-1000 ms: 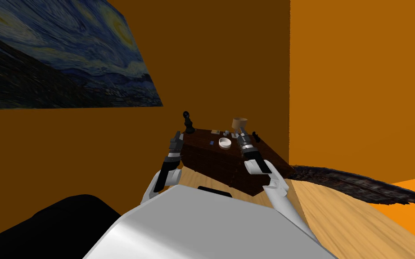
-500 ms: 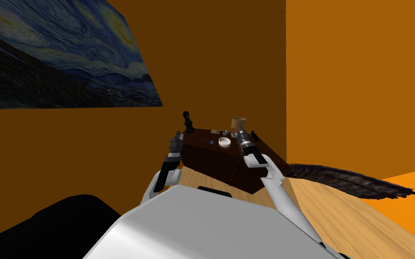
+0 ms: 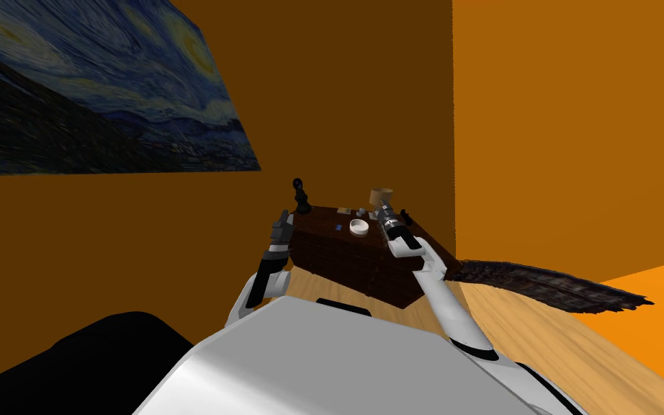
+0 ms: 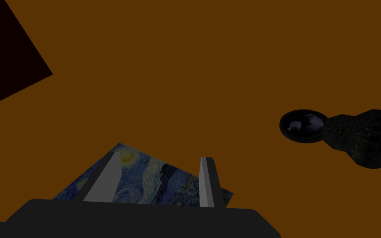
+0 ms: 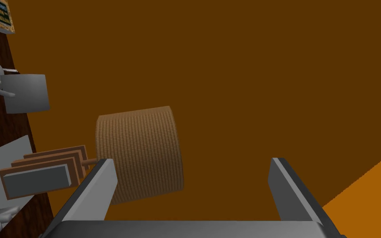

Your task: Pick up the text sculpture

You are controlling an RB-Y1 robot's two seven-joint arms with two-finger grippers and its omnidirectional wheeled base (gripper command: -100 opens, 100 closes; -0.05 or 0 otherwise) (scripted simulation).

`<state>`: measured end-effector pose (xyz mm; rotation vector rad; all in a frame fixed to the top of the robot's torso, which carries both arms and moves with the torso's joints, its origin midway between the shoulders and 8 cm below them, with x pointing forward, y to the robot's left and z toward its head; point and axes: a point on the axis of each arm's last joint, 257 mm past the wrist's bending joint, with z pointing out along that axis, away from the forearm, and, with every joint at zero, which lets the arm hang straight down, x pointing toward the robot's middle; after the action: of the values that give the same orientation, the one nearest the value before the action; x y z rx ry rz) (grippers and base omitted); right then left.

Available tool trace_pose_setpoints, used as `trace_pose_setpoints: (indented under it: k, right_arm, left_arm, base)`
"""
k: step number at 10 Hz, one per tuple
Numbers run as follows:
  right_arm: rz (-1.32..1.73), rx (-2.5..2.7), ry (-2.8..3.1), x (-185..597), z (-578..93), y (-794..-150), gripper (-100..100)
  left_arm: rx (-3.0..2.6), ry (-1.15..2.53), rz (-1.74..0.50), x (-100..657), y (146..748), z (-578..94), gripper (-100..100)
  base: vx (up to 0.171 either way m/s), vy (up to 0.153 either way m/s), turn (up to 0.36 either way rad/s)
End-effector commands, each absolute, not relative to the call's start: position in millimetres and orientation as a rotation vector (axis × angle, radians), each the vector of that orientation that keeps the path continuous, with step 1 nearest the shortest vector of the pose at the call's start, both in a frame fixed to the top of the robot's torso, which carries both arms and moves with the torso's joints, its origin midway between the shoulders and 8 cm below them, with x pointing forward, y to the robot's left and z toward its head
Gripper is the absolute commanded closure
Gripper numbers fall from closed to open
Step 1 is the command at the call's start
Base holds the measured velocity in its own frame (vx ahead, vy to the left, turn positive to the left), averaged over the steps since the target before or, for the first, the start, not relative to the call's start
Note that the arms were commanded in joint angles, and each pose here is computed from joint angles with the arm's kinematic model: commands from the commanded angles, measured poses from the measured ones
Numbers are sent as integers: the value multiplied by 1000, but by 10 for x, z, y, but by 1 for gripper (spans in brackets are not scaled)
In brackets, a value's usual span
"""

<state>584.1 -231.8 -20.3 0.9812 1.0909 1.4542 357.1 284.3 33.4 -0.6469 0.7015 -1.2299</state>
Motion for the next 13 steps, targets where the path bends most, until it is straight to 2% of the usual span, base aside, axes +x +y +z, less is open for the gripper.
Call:
trace_pose_setpoints:
  k: [1, 13]
  right_arm:
    - [1454, 1050, 1094, 5998, -226, -2411, -100]
    - [1390, 1432, 1063, 6586, -361, -2851, -100]
  left_arm:
    - [-647, 701, -1230, 3571, 2843, 334, 0]
    - [-647, 701, -1230, 3571, 2843, 334, 0]
  base:
    - [-11, 13, -30]
    - [-4, 13, -13]
